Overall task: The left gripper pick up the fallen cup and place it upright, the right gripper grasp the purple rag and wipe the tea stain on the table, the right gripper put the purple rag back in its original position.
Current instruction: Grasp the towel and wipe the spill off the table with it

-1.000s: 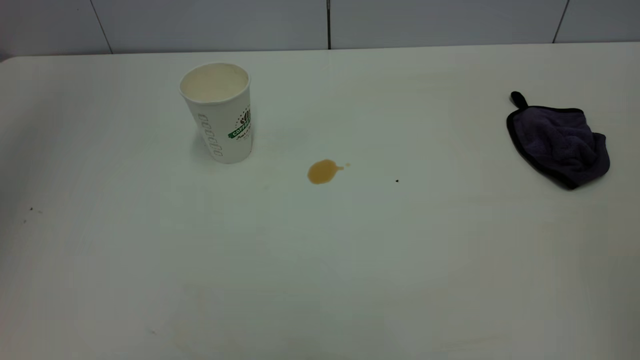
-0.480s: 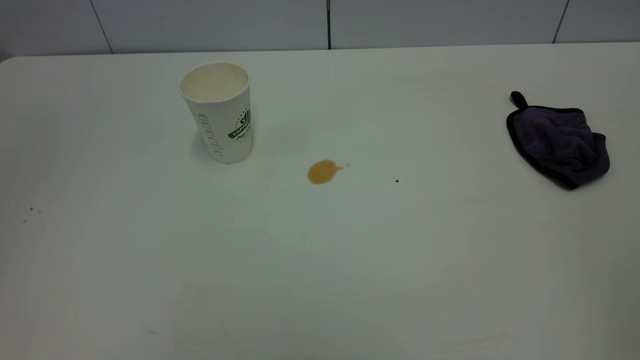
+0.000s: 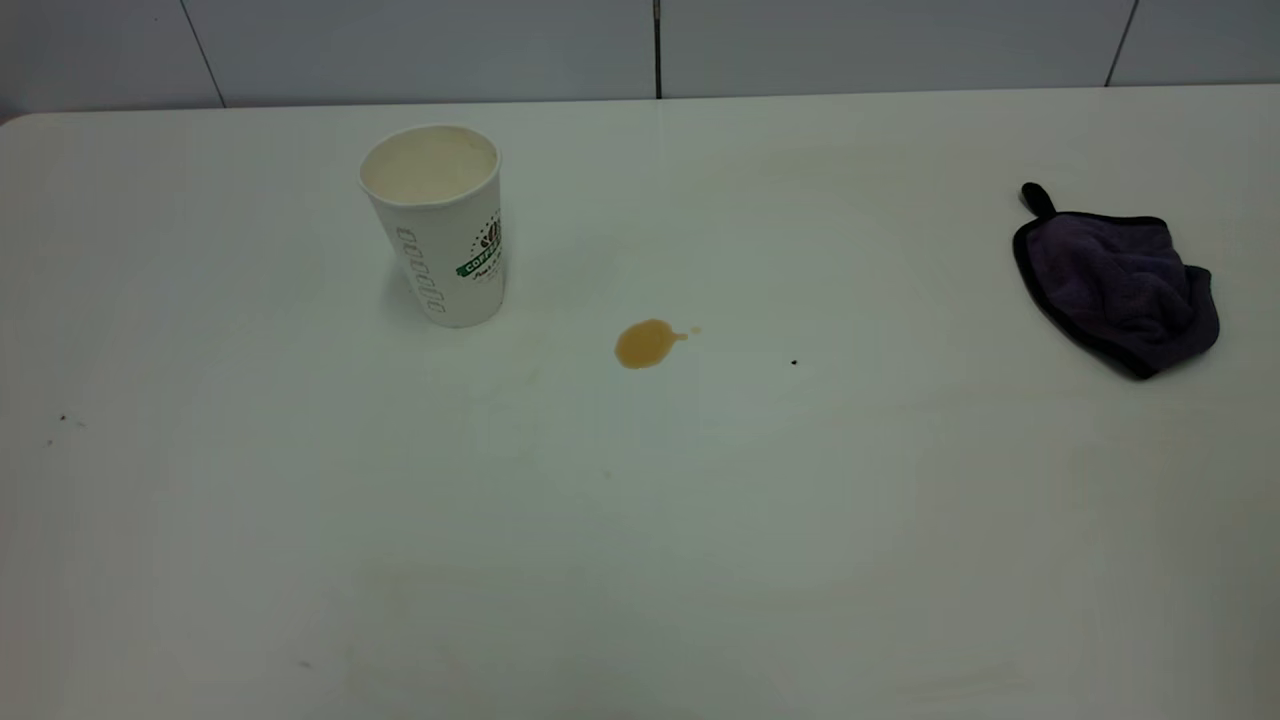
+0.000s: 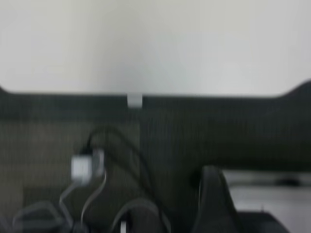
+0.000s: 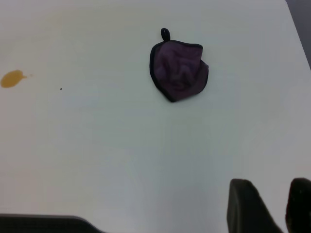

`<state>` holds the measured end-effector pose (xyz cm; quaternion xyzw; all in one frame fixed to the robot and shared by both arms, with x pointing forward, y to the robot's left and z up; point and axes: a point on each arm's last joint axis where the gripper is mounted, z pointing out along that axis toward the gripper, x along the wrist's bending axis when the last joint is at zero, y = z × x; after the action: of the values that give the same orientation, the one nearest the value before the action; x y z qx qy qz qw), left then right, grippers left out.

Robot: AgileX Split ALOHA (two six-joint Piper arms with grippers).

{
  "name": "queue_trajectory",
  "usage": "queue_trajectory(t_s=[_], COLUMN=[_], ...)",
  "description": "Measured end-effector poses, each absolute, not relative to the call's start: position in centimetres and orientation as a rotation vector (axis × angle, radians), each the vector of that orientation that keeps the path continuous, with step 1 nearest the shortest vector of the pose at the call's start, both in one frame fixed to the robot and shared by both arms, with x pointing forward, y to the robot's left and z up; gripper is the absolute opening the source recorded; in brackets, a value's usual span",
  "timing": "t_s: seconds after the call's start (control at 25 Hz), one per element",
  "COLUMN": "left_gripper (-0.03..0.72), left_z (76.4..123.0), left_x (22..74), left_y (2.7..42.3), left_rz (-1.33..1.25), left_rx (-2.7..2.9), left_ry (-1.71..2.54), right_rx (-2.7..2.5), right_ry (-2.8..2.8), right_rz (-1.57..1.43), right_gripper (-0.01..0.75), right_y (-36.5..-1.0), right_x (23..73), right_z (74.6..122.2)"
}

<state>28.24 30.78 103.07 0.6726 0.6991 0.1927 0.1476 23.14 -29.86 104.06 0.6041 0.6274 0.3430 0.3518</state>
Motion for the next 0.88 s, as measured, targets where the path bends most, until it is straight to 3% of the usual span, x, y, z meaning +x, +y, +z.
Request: queue_trajectory(t_s=[0.44, 0.88], left_gripper=[0.524, 0.524], left_z=[103.5, 103.3], left_x=[23.0, 22.2], left_y=[31.0, 31.1], left_rz=[0.84, 0.868], left_rx=[1.68, 1.647], left_ry=[1.781, 1.753], right_rx=[1.563, 1.563], right_ry=[1.624, 1.624], right_rz=[0.888, 0.888], right_gripper=[0.238, 0.238], right_y=[-29.9, -29.9], right_x=[23.1, 23.1], right_z=[104.1, 104.1])
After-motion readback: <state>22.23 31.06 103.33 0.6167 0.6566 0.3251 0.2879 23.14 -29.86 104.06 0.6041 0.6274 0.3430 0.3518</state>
